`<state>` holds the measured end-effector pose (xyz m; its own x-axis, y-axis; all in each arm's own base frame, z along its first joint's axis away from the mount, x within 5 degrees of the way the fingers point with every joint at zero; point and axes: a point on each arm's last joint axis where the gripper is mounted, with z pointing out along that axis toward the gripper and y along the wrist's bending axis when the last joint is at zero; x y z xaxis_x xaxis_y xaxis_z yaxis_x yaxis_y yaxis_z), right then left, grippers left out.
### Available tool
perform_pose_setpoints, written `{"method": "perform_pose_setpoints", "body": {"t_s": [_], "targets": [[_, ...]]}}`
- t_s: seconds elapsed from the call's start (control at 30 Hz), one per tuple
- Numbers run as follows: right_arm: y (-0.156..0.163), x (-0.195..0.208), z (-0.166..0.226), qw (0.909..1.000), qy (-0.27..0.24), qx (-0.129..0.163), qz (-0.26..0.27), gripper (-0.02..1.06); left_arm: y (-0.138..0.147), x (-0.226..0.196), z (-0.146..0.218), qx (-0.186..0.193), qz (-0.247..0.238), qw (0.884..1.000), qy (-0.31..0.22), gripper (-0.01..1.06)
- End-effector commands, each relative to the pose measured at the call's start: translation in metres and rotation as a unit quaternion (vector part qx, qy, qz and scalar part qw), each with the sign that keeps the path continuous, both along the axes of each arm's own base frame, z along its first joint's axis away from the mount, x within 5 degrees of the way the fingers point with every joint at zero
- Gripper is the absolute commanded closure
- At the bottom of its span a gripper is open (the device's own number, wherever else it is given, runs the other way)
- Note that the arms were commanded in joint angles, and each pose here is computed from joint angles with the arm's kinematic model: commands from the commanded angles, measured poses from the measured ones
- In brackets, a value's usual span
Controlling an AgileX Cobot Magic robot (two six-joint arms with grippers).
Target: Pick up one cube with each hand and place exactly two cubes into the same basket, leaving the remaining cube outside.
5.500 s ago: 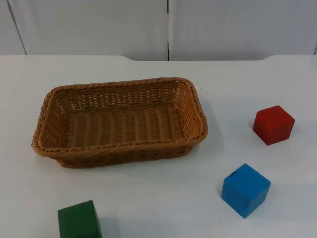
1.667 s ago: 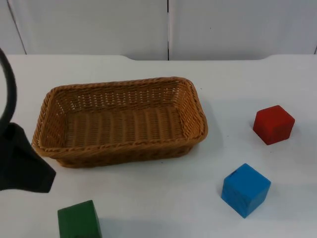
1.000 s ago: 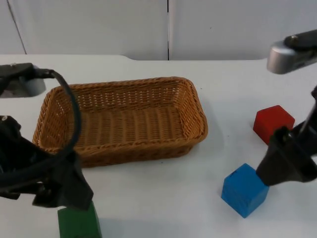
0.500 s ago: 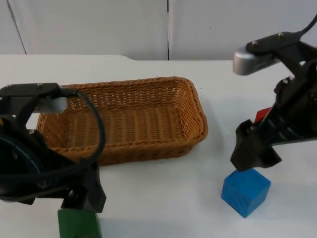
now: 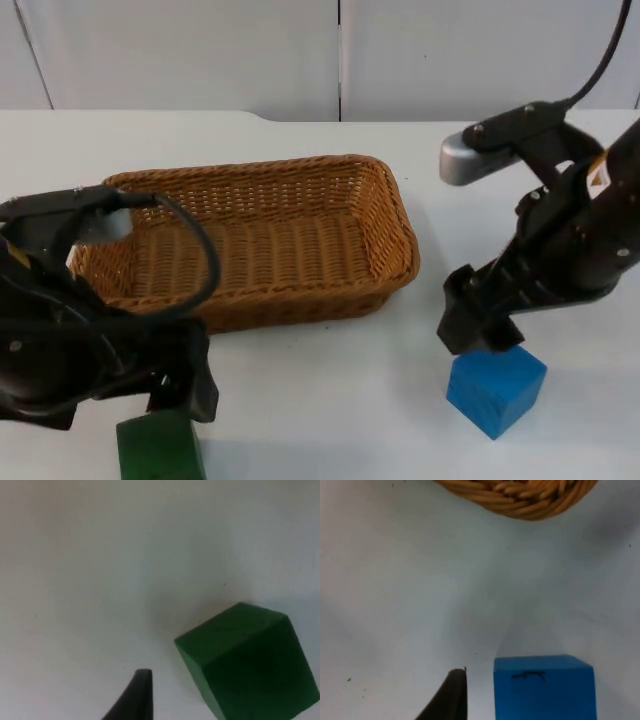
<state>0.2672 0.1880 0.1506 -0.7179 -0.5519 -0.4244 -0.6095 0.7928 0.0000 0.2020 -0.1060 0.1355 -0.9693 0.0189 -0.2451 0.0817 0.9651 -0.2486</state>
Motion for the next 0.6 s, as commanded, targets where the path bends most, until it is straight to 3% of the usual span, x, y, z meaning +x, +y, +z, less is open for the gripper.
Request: {"method": "perform_pose_setpoints", "body": {"t_s": [0.0,0.13,0.57], "targets": [[0.004,0.003,-0.004,1.0,-0.005,0.005,-0.002,-0.01,-0.002,0.001,0.001,-0.009,0.018,1.0,0.001,0.0],[0.006,0.005,-0.015,1.0,-0.001,0.002,-0.004,-0.01,-0.003,0.004,-0.003,-0.014,0.041,0.999,-0.002,0.0],[0.008,0.009,-0.021,0.9999,-0.012,0.009,-0.005,-0.01,-0.003,0.006,-0.031,0.009,0.053,0.998,0.042,0.0]]}}
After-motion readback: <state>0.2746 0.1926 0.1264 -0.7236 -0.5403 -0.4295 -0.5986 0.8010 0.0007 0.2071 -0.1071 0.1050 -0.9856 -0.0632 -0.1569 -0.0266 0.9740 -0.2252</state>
